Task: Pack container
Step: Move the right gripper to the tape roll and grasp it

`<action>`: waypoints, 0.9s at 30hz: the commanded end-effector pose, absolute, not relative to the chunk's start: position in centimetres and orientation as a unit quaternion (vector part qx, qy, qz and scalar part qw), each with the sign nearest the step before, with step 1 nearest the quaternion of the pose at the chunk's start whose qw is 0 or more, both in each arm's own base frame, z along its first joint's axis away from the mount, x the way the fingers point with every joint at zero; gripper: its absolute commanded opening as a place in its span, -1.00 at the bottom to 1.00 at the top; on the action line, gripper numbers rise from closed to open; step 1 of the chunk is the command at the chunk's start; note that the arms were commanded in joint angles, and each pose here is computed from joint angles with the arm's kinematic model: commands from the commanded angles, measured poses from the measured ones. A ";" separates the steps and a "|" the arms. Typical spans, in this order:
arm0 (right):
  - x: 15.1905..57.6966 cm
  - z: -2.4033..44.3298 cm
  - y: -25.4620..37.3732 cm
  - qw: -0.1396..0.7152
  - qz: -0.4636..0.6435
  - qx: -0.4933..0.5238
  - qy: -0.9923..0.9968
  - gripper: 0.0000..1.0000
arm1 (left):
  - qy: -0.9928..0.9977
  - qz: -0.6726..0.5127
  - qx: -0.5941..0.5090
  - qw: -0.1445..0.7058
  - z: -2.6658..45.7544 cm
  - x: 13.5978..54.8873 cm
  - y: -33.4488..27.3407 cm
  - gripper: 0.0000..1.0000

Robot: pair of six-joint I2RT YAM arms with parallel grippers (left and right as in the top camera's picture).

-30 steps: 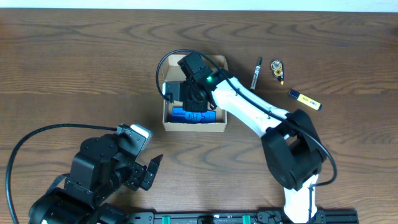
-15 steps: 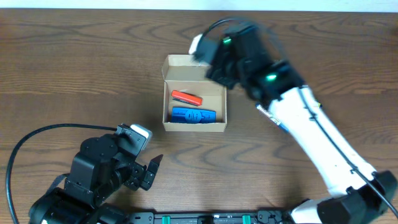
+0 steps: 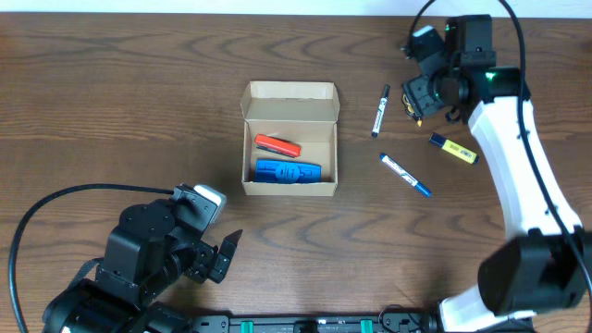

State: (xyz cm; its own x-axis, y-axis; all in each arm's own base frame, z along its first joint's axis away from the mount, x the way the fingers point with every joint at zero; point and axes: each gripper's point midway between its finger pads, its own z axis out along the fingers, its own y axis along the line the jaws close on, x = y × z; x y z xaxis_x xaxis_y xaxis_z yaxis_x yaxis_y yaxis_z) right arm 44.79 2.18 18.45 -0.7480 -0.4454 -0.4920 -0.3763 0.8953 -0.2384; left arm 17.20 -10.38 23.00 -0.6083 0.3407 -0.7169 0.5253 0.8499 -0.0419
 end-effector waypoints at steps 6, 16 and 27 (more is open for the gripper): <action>47.7 10.6 -0.6 0.232 -0.044 -0.123 0.964 0.61 | 0.886 -0.128 0.239 0.376 23.6 17.2 -10.4 0.91; 51.7 4.4 -0.9 0.250 -0.031 -0.053 0.966 0.76 | 0.886 -0.128 0.239 0.376 23.6 17.2 -10.4 0.90; 53.3 0.7 -1.1 0.259 -0.024 -0.028 0.965 0.73 | 0.886 -0.128 0.239 0.376 23.6 17.2 -10.4 0.90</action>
